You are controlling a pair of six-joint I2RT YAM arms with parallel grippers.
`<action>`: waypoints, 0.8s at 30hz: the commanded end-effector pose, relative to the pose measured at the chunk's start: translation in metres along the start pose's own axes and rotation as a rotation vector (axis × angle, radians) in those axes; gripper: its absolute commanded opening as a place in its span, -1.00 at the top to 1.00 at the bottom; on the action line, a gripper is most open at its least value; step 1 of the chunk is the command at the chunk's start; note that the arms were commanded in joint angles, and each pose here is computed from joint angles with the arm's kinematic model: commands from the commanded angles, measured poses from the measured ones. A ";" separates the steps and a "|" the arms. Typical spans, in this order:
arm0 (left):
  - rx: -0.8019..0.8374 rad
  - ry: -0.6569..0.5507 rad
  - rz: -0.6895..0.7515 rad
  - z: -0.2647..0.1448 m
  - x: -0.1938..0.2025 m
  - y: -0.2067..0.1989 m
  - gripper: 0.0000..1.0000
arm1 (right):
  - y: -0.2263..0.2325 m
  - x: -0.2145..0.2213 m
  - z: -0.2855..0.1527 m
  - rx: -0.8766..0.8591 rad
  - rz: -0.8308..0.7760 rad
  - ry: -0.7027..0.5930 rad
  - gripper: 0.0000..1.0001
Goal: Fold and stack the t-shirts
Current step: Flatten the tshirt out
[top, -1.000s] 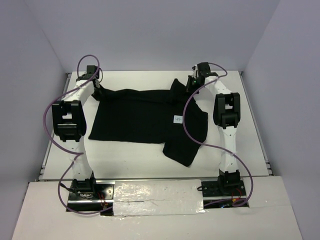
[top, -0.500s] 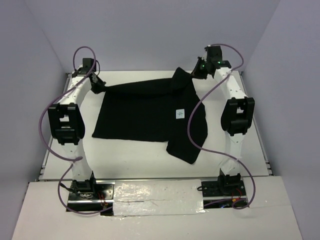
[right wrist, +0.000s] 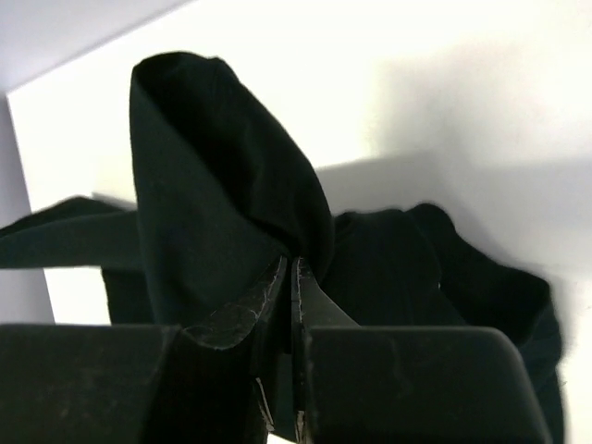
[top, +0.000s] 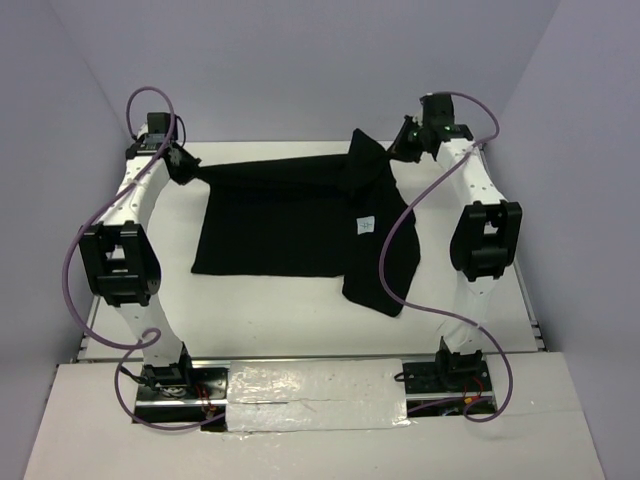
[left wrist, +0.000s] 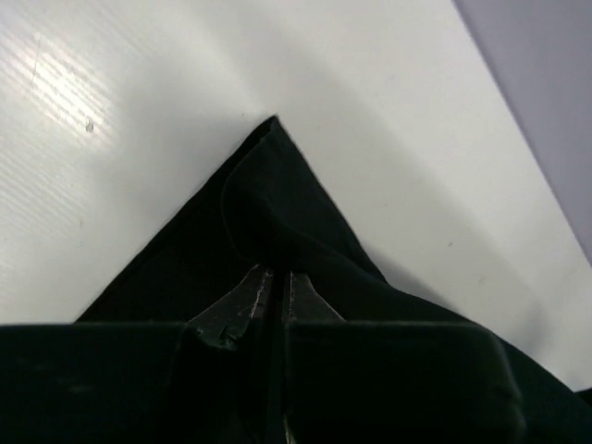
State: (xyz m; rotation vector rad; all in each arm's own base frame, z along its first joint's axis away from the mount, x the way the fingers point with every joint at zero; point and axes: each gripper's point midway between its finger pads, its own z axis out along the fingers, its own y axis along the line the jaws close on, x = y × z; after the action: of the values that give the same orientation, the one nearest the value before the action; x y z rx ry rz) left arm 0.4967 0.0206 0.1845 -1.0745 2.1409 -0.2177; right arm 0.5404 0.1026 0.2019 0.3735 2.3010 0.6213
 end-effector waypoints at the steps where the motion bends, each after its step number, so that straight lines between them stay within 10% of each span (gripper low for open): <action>1: 0.044 -0.008 -0.019 -0.006 -0.003 -0.004 1.00 | -0.012 0.014 0.019 -0.035 -0.001 0.034 0.77; 17: 0.048 0.011 0.023 0.004 -0.001 -0.006 1.00 | -0.028 0.042 0.061 -0.084 0.009 0.101 1.00; 20: 0.047 0.025 0.024 0.008 0.002 -0.005 1.00 | -0.040 0.041 0.068 -0.044 -0.019 0.091 0.40; 24: 0.039 0.036 0.026 0.011 0.005 -0.003 1.00 | -0.038 0.038 0.068 -0.061 -0.067 0.101 0.27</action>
State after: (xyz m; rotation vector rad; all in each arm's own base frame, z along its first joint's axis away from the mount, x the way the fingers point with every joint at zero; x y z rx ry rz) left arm 0.4916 0.0126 0.1642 -1.0655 2.2022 -0.2541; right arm 0.5440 0.1143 0.1050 0.3120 2.4236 0.7092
